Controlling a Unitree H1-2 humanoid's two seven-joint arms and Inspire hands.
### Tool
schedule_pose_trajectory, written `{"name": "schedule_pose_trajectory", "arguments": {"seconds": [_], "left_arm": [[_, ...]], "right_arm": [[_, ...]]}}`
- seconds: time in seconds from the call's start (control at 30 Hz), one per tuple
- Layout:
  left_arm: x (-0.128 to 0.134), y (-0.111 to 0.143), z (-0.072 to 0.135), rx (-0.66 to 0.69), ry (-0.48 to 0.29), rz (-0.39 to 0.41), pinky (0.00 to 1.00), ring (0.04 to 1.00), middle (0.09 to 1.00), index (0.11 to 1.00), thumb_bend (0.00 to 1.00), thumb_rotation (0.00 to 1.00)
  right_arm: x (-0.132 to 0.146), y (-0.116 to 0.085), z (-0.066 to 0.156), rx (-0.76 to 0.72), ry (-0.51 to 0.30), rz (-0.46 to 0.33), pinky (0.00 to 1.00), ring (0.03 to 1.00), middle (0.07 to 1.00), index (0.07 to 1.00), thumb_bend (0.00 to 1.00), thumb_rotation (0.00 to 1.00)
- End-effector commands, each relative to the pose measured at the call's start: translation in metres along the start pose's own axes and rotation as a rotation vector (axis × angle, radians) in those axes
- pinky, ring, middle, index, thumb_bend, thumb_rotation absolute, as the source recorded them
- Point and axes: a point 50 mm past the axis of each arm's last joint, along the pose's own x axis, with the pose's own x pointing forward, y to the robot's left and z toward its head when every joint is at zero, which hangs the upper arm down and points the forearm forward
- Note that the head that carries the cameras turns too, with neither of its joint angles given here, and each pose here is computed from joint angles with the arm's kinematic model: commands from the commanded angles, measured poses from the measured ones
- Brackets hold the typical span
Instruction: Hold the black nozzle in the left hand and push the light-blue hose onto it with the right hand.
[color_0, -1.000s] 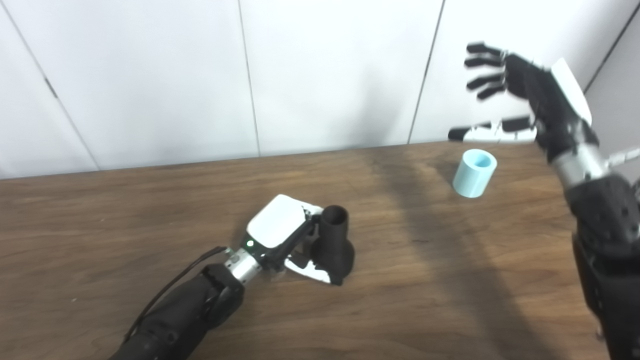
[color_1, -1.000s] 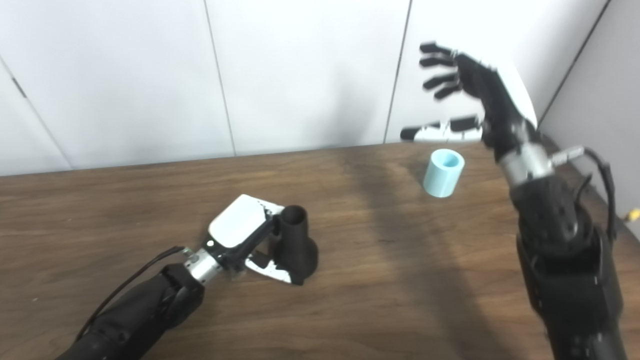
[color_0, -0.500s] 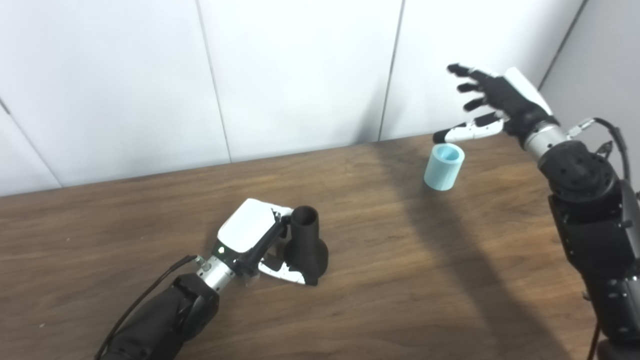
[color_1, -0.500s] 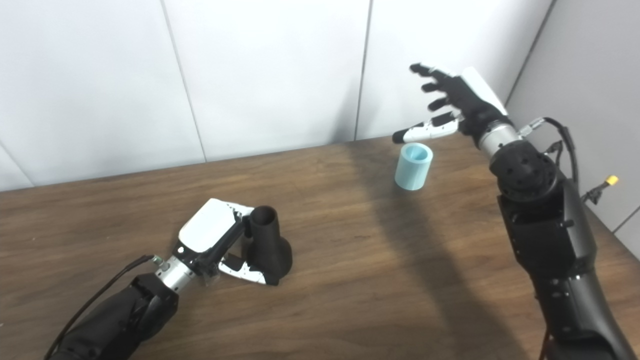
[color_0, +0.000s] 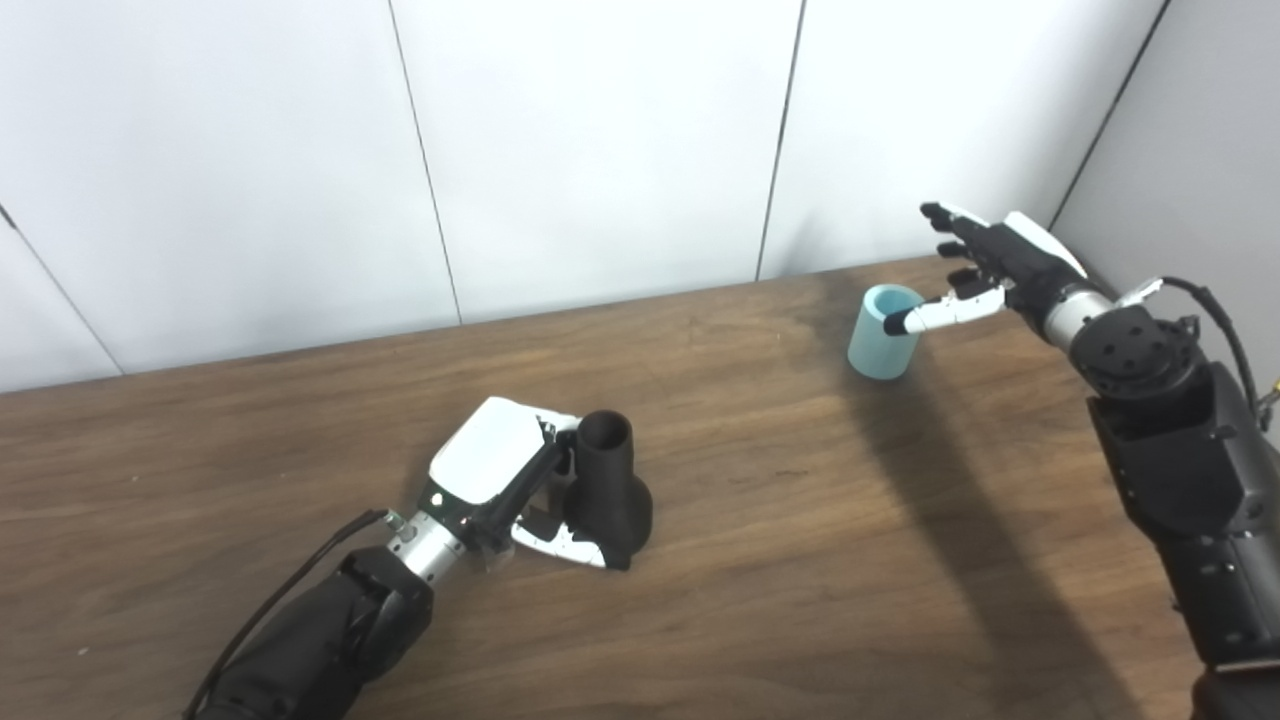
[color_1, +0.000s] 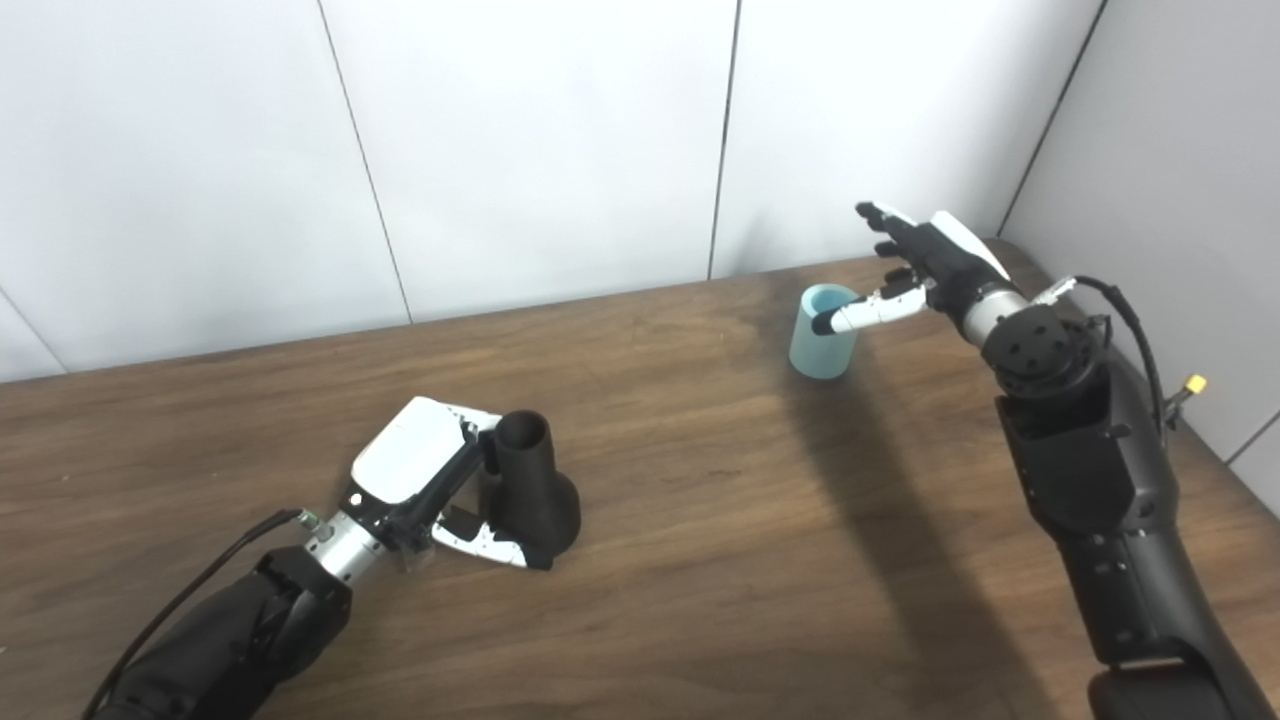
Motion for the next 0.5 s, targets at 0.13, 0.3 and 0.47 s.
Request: {"name": "schedule_pose_trajectory", "arguments": {"seconds": [0.13,0.3,0.47], "left_arm": [[-0.122,-0.092,0.003,-0.034,0.143,-0.447,0.37,0.375,0.423,0.501,0.50,0.00],[-0.124,-0.093,0.004,-0.030,0.139,-0.440,0.37,0.387,0.432,0.524,0.50,0.00],[-0.125,-0.094,0.004,-0.033,0.135,-0.455,0.34,0.390,0.430,0.522,0.50,0.00]], "right_arm": [[0.006,-0.025,0.009,0.036,-0.053,-0.118,0.83,0.938,0.977,0.994,0.88,0.19],[0.011,-0.020,-0.004,0.048,-0.014,-0.145,0.83,0.945,0.999,1.000,0.87,0.19],[0.014,-0.009,-0.012,0.103,-0.004,-0.137,0.88,0.957,0.989,1.000,0.88,0.18]]}}
